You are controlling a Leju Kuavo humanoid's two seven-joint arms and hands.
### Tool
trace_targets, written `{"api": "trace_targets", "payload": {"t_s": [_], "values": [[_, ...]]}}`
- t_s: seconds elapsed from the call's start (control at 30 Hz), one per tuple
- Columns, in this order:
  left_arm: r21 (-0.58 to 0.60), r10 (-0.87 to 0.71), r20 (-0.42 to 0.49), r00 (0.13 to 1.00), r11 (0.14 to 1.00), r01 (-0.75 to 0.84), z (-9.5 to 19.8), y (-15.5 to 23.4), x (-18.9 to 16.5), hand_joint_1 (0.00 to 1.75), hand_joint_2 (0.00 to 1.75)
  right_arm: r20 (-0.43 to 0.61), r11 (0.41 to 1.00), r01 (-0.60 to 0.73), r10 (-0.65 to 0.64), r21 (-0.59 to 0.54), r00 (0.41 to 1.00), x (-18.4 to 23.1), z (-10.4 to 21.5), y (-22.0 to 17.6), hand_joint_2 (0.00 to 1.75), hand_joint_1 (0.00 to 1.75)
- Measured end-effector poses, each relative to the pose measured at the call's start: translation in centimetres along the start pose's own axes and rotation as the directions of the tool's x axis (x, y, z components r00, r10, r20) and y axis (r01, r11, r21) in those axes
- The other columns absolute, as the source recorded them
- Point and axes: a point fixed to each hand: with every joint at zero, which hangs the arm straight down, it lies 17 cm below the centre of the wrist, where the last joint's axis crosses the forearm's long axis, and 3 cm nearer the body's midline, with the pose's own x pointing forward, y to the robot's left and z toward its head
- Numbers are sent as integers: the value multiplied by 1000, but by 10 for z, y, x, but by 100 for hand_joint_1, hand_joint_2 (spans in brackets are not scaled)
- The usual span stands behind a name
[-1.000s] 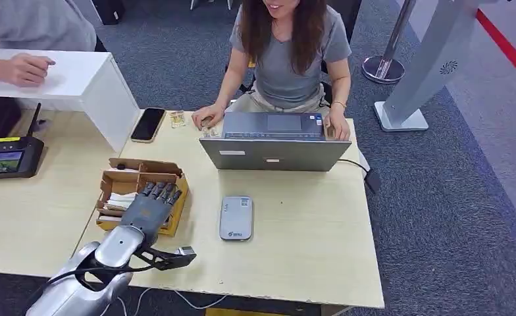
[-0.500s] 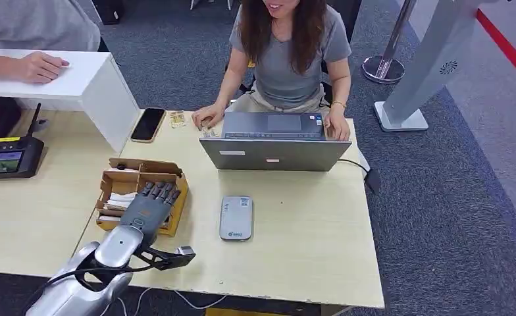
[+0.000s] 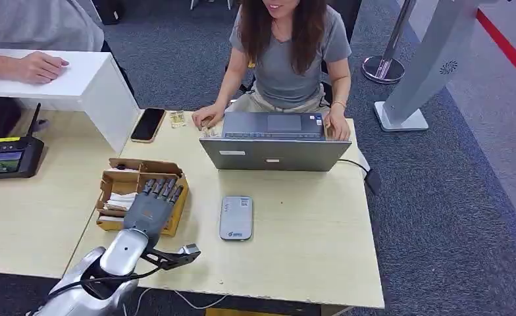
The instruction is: Pass the card to the sensor for recognition and then transmit it.
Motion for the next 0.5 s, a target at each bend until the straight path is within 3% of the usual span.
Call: {"api": "trace_targets", "payload": {"t_s": [0.5], "values": [[44, 36, 52, 998, 998, -38, 22, 6, 27, 0, 175, -23, 1000, 20, -20, 2, 1000, -10, 0, 2, 0, 0]]}}
